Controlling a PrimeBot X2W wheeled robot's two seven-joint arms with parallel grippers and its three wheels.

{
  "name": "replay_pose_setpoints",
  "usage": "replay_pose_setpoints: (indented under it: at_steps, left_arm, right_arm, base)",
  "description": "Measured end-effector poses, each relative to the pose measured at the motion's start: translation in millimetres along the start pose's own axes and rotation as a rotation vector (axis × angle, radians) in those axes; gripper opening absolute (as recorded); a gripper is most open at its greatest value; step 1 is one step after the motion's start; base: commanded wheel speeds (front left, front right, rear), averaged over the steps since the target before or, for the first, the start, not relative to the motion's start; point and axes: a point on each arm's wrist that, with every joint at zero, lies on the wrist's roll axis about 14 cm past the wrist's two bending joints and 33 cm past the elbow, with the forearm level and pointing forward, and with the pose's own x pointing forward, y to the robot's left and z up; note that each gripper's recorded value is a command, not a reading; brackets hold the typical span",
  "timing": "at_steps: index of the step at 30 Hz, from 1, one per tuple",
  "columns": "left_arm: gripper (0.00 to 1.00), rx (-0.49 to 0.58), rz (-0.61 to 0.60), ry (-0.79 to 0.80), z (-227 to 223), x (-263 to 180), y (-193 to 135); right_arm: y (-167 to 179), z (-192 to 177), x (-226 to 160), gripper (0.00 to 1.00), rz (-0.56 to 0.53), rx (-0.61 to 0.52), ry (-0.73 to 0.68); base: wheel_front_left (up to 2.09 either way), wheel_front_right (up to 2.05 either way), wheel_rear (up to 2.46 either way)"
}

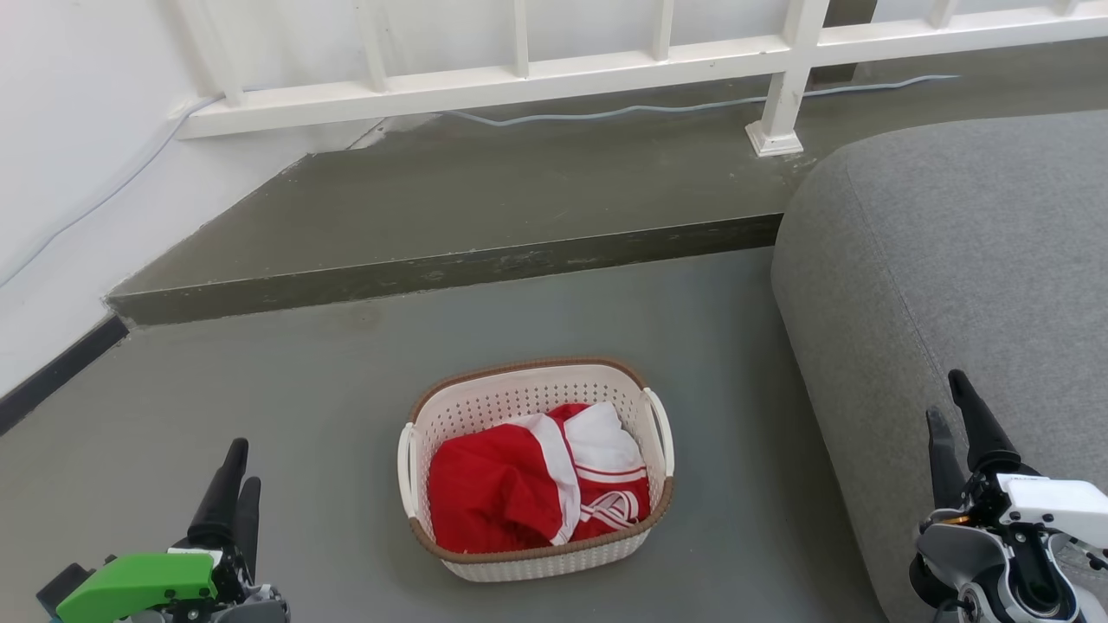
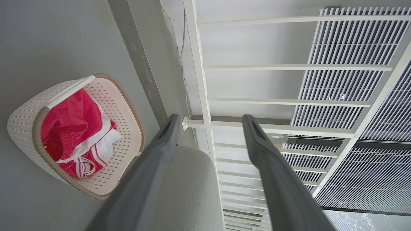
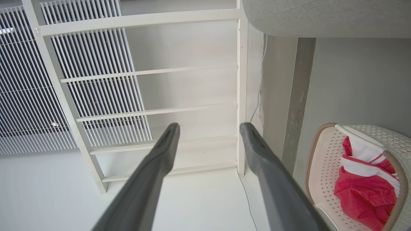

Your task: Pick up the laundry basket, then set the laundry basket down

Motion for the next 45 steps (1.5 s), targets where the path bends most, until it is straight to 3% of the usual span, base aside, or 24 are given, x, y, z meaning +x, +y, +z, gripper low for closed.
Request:
replay_pose_setpoints:
  at_steps: [8, 16, 45]
  left_arm:
    - [1.0, 0.017, -0.023, 0.0, -2.8, 2.4, -8.0]
    - [1.0, 0.102, -0.058, 0.003, -5.8, 7.2, -20.5]
    - [1.0, 0.792, -0.164, 0.059, -25.6, 15.2, -49.1]
  right_arm:
    - [3.0, 0.1, 0.9, 1.0, 0.007, -0.051, -0.007]
    - [7.9, 4.3, 3.8, 1.0, 0.018, -0.16, -0.017]
    - [32.3, -12.4, 15.5, 1.0, 0.084, -0.805, 0.038]
  base:
    - [0.0, 0.0, 0.0]
    - [0.0, 0.0, 0.0]
    - [0.0, 0.0, 0.0]
